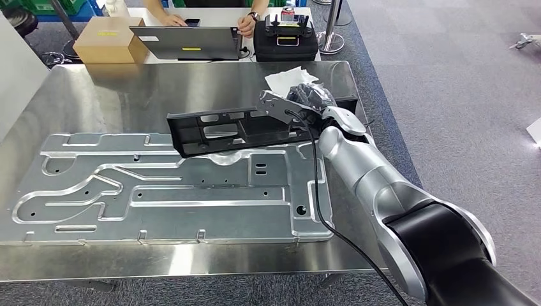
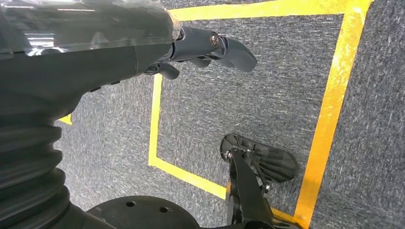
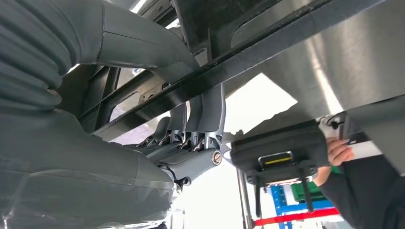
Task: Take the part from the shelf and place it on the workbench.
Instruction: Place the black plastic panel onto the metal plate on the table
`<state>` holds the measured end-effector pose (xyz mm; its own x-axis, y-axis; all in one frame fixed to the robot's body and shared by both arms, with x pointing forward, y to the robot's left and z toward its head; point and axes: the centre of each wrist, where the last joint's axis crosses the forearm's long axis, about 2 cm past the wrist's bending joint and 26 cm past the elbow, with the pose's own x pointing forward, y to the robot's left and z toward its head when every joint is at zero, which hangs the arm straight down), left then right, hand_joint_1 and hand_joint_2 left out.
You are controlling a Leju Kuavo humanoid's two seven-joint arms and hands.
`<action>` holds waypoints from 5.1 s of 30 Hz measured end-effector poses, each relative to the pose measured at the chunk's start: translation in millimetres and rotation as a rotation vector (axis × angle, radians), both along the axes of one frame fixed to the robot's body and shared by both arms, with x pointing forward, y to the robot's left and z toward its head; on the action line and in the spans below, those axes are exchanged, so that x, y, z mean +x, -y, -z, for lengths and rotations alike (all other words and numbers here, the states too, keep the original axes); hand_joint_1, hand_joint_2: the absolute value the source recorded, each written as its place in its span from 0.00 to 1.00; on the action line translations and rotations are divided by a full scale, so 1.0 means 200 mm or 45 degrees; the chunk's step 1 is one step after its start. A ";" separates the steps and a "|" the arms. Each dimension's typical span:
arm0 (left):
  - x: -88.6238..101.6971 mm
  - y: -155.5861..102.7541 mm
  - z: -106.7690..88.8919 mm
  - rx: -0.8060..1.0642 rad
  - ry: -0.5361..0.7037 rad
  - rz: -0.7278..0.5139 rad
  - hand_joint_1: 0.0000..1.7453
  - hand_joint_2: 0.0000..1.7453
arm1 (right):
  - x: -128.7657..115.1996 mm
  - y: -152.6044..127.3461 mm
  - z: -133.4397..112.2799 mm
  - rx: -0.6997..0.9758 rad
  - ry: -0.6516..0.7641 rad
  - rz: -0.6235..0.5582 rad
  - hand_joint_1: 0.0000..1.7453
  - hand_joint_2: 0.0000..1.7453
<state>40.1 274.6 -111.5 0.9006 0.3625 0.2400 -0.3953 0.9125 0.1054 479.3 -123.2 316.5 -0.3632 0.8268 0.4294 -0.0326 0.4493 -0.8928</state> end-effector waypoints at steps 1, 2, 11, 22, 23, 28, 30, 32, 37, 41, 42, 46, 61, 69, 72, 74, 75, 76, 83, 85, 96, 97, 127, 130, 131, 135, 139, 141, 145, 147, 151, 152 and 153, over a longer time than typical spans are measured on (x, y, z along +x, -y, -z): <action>0.00 0.00 0.00 0.000 0.000 0.003 0.00 1.00 | 0.00 -0.01 0.00 0.000 -0.002 -0.003 1.00 1.00; 0.00 0.00 0.00 0.000 0.000 0.005 0.00 1.00 | 0.00 -0.02 0.00 0.001 -0.003 -0.006 1.00 1.00; 0.00 0.00 0.00 0.000 0.000 0.010 0.00 1.00 | -0.01 -0.04 0.00 0.001 -0.011 -0.009 1.00 1.00; 0.00 0.00 0.00 -0.011 -0.017 0.012 0.00 1.00 | -0.03 -0.11 -0.02 0.001 -0.055 -0.036 1.00 1.00; 0.00 0.00 0.00 -0.012 -0.016 0.012 0.00 1.00 | -0.04 -0.13 -0.03 0.003 -0.060 -0.044 1.00 1.00; 0.00 0.00 0.00 -0.019 -0.004 0.006 0.00 1.00 | -0.06 -0.19 -0.03 0.048 -0.100 -0.092 1.00 1.00; 0.00 0.00 0.00 -0.026 0.000 0.000 0.00 1.00 | -0.08 -0.23 -0.03 0.089 -0.116 -0.114 1.00 1.00; 0.00 0.00 0.00 -0.031 0.001 -0.006 0.00 1.00 | -0.10 -0.27 -0.04 0.136 -0.123 -0.141 1.00 1.00; 0.00 0.00 0.00 -0.011 -0.011 -0.030 0.00 1.00 | -0.17 -0.41 -0.16 0.275 -0.083 -0.242 1.00 1.00; 0.00 -0.01 0.00 0.014 -0.022 -0.039 0.00 1.00 | -0.22 -0.50 -0.27 0.229 -0.011 -0.328 1.00 1.00; 0.00 -0.02 0.00 0.019 -0.024 -0.040 0.00 1.00 | -0.23 -0.52 -0.28 0.210 0.002 -0.344 1.00 1.00; 0.00 -0.03 0.00 0.030 -0.026 -0.033 0.00 1.00 | -0.25 -0.55 -0.28 0.149 0.033 -0.375 1.00 1.00; 0.02 -0.04 0.00 0.006 -0.016 0.010 0.00 1.00 | -0.23 -0.54 -0.24 0.094 0.033 -0.379 1.00 1.00; 0.03 -0.02 0.00 0.015 -0.024 0.020 0.00 1.00 | -0.21 -0.51 -0.20 0.090 0.040 -0.386 1.00 1.00; 0.03 0.00 0.00 0.014 -0.022 0.017 0.00 1.00 | -0.21 -0.49 -0.17 0.105 0.046 -0.409 1.00 1.00; 0.03 0.01 0.00 0.012 -0.023 0.016 0.00 1.00 | -0.20 -0.48 -0.14 0.108 0.043 -0.418 1.00 1.00; 0.02 0.01 0.00 0.011 -0.024 0.015 0.00 1.00 | -0.20 -0.48 -0.12 0.110 0.039 -0.421 1.00 1.00; 0.02 0.01 0.00 0.011 -0.025 0.012 0.00 1.00 | -0.20 -0.47 -0.11 0.113 0.036 -0.425 1.00 1.00; 0.00 0.01 0.00 0.012 -0.019 0.018 0.00 1.00 | -0.19 -0.41 0.01 0.111 0.013 -0.410 1.00 1.00; 0.00 0.01 0.00 0.011 -0.020 0.023 0.00 1.00 | -0.18 -0.38 0.04 0.126 -0.002 -0.393 1.00 1.00; -0.01 0.01 0.00 0.013 -0.024 0.054 0.00 1.00 | -0.15 -0.31 0.08 0.177 -0.033 -0.337 1.00 1.00; -0.01 0.01 0.00 0.013 -0.024 0.057 0.00 1.00 | -0.15 -0.30 0.09 0.178 -0.032 -0.335 1.00 1.00; -0.02 -0.02 0.00 0.058 0.015 0.088 0.00 1.00 | -0.13 -0.26 0.11 0.137 -0.022 -0.310 0.75 0.75; -0.02 -0.03 0.00 0.059 0.014 0.090 0.00 1.00 | -0.13 -0.25 0.11 0.136 -0.023 -0.312 0.00 0.00; -0.03 -0.03 0.00 0.058 0.010 0.091 0.00 1.00 | -0.13 -0.25 0.11 0.135 -0.025 -0.313 0.00 0.00; -0.03 -0.03 0.00 0.046 -0.005 0.099 0.00 1.00 | -0.13 -0.25 0.11 0.136 -0.032 -0.314 0.00 0.00; -0.03 -0.03 0.00 0.038 -0.004 0.101 0.00 1.00 | -0.13 -0.25 0.12 0.130 -0.034 -0.311 0.00 0.00; -0.04 -0.03 0.00 0.035 -0.004 0.106 0.00 1.00 | -0.13 -0.25 0.12 0.132 -0.036 -0.309 0.00 0.00; -0.04 -0.03 0.00 0.033 -0.006 0.112 0.00 1.00 | -0.13 -0.25 0.13 0.137 -0.039 -0.307 0.00 0.00; -0.04 -0.03 0.01 0.033 -0.007 0.116 0.00 1.00 | -0.13 -0.25 0.13 0.140 -0.041 -0.305 0.00 0.00; -0.05 -0.03 0.01 0.027 -0.012 0.130 0.00 1.00 | -0.13 -0.25 0.14 0.142 -0.045 -0.305 0.00 0.00; -0.05 -0.03 0.01 0.024 -0.013 0.134 0.00 1.00 | -0.13 -0.25 0.14 0.142 -0.046 -0.306 0.00 0.00; -0.05 -0.03 0.01 0.021 -0.011 0.137 0.00 1.00 | -0.13 -0.25 0.15 0.141 -0.046 -0.307 0.00 0.00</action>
<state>30.7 280.5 -112.6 0.9362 0.2596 0.2368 -0.2941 0.9478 0.1236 452.3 -74.1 286.6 -0.5268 0.6653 0.5290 -0.1819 0.5198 -0.8347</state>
